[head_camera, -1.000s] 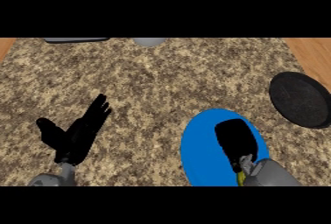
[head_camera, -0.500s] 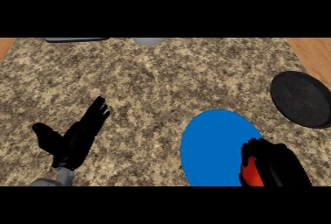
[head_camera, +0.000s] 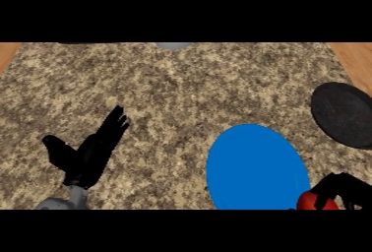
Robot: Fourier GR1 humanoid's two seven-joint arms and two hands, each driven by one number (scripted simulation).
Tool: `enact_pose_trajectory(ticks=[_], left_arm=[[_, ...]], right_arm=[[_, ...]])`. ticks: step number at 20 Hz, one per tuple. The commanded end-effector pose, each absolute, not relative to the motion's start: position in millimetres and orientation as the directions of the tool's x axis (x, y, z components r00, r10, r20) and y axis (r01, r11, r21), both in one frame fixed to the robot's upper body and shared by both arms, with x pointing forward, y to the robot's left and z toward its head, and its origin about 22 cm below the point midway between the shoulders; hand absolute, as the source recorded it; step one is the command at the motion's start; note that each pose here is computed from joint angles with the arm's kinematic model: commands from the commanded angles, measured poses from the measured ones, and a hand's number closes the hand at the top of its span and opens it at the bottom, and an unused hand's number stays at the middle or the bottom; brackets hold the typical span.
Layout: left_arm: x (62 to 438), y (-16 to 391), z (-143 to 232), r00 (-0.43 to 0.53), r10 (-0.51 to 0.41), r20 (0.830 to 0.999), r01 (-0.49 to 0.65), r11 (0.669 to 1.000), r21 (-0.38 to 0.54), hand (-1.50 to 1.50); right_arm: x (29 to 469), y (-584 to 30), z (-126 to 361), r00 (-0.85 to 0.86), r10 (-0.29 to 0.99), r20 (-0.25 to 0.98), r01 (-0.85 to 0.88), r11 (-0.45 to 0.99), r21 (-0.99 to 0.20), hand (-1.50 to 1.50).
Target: Pick the tomato from the plate and place it in the pan
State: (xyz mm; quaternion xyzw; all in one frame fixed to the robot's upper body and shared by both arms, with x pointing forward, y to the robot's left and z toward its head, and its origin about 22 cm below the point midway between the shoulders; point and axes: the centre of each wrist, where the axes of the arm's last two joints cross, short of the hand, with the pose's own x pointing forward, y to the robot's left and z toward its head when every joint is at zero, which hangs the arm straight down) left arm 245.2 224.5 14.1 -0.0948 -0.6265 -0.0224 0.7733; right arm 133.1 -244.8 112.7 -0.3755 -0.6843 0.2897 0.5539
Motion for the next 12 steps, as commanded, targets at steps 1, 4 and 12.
enact_pose_trajectory(ticks=[1, 4, 12], left_arm=[[248.8, 218.4, 4.3, 0.219, 0.09, 0.972, 0.168, 0.977, -0.128, 0.0], [262.4, 217.0, 10.3, 0.206, 0.08, 0.975, 0.179, 0.977, -0.118, 0.0], [251.3, 221.8, 16.5, 0.223, 0.072, 0.972, 0.193, 0.974, -0.117, 0.0]], right_arm=[[131.3, -274.3, 105.7, -0.087, 0.749, 0.656, 0.232, 0.656, -0.718, 1.5], [151.9, -304.9, 111.0, -0.081, 0.73, 0.679, 0.248, 0.675, -0.695, 1.5], [212.4, -377.6, 62.3, -0.025, 0.845, 0.534, 0.334, 0.51, -0.792, 1.5]])
